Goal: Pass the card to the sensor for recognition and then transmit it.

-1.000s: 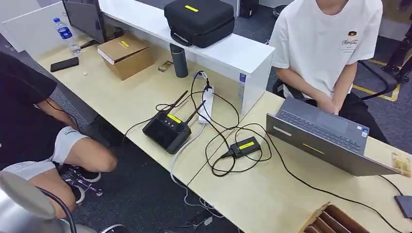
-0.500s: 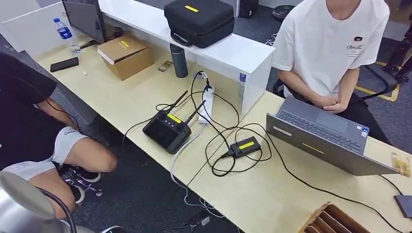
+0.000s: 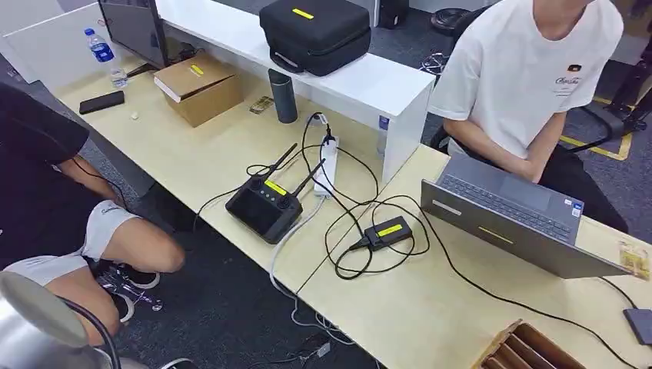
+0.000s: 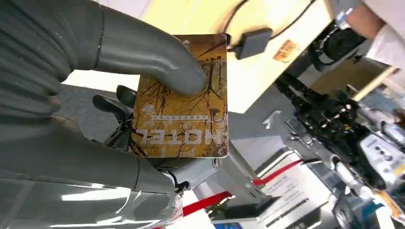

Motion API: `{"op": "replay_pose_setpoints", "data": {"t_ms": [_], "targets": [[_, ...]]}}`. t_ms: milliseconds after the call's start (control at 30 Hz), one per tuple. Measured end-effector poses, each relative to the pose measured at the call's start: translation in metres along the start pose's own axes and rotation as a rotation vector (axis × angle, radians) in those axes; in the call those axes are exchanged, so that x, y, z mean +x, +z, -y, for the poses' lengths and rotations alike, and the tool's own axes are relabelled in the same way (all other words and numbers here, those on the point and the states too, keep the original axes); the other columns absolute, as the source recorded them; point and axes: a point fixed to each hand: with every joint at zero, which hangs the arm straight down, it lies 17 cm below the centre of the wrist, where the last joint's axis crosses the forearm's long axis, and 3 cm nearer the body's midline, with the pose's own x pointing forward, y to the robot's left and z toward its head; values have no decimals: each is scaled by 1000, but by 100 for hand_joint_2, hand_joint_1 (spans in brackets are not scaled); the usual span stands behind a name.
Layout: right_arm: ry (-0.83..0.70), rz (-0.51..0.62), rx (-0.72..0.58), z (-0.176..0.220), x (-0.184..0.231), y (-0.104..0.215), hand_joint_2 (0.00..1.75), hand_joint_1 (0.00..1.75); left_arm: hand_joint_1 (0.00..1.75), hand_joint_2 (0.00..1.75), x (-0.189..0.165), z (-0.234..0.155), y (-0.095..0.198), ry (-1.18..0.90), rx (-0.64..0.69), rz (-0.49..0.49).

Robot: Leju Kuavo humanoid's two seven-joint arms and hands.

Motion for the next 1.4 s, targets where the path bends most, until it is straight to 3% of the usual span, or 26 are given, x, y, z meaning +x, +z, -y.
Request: {"op": "replay_pose_setpoints", "data": {"t_ms": [833, 1200, 1400], "targets": [[-37, -171, 135, -73, -52, 49, 175, 175, 0, 175, -3, -1, 0, 3, 4, -5], [-26, -126, 147, -84, -38, 32, 175, 175, 0, 175, -2, -1, 0, -8, 1, -5], [-3, 10, 113, -52, 6, -14, 175, 175, 0, 175, 1, 0, 0, -22, -4, -8]]}}
